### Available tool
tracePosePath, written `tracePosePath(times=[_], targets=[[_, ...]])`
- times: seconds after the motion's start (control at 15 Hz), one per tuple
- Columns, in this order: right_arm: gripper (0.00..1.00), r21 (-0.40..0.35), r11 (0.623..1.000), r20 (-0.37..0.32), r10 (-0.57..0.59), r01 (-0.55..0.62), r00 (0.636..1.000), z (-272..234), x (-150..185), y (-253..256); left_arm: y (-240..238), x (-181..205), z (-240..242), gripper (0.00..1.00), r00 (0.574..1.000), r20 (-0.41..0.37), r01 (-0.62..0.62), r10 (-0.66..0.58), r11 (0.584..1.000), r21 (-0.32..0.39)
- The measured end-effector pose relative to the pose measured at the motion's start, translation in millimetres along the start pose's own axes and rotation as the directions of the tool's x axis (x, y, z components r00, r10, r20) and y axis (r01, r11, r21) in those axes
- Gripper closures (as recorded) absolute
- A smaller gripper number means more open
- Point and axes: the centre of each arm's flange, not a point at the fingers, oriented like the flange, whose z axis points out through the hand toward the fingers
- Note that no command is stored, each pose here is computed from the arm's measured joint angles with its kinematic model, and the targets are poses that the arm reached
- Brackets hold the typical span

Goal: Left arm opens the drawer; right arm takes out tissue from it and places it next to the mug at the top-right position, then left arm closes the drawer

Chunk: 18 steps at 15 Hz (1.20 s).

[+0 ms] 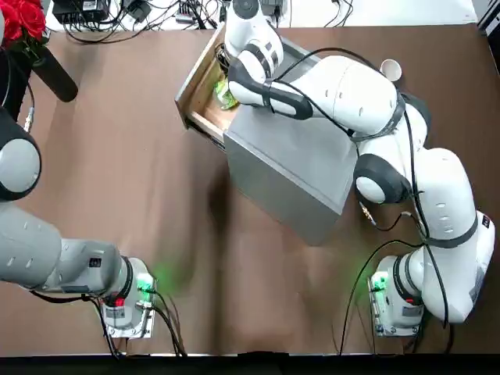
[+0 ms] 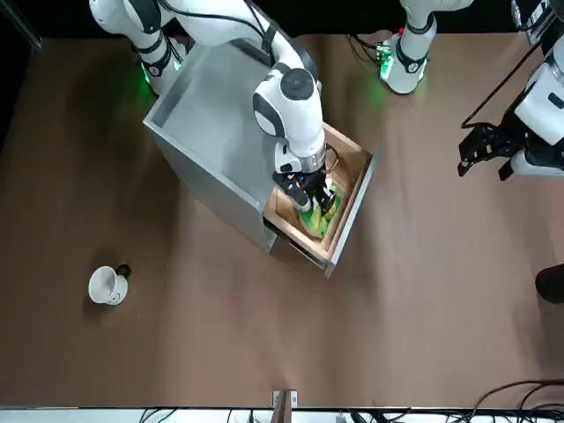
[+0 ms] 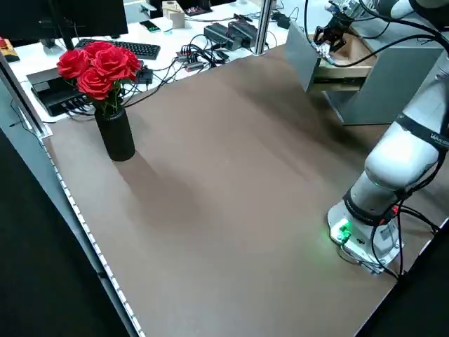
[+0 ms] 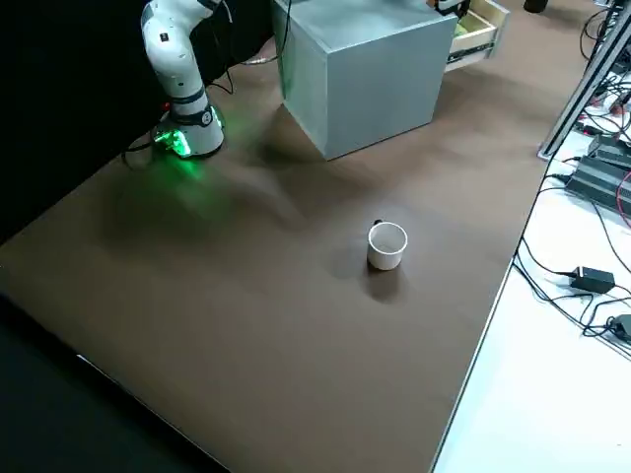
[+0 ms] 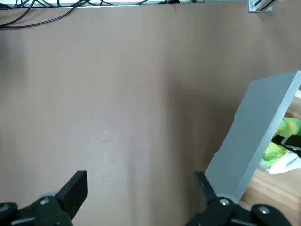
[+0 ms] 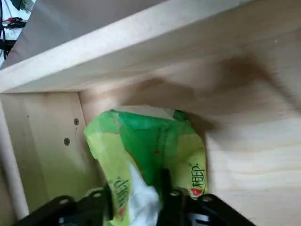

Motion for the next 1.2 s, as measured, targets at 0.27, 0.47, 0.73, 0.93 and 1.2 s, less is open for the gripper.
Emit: tracePosePath(times=[0.27, 0.47, 0.73, 0.93, 1.2], targets=[[0.88, 0.005, 1.000, -0.022, -0.014, 0.014, 1.000, -2, -2, -1, 0, 0, 1, 0.00, 1.000, 0.001, 0.000, 0.000, 1.000, 0.000], [0.98, -0.004, 1.000, -0.038, -0.012, 0.012, 0.999, -6, 3, -2, 0, 1, 2, 0.00, 1.000, 0.003, 0.005, -0.005, 1.000, 0.000], [0.98, 0.000, 1.000, -0.045, -0.002, 0.002, 0.999, -29, 11, -8, -1, 3, 10, 0.00, 1.000, 0.017, 0.007, -0.007, 1.000, 0.000], [0.98, 0.032, 0.999, -0.047, 0.016, -0.014, 0.999, -64, 24, -14, -1, 3, 13, 0.00, 0.999, 0.032, 0.007, -0.007, 1.000, 0.000], [0.98, 0.095, 0.991, 0.012, 0.090, -0.091, 0.996, -126, 53, -22, -2, -3, 20, 0.03, 0.996, 0.089, 0.005, -0.006, 1.000, 0.005]])
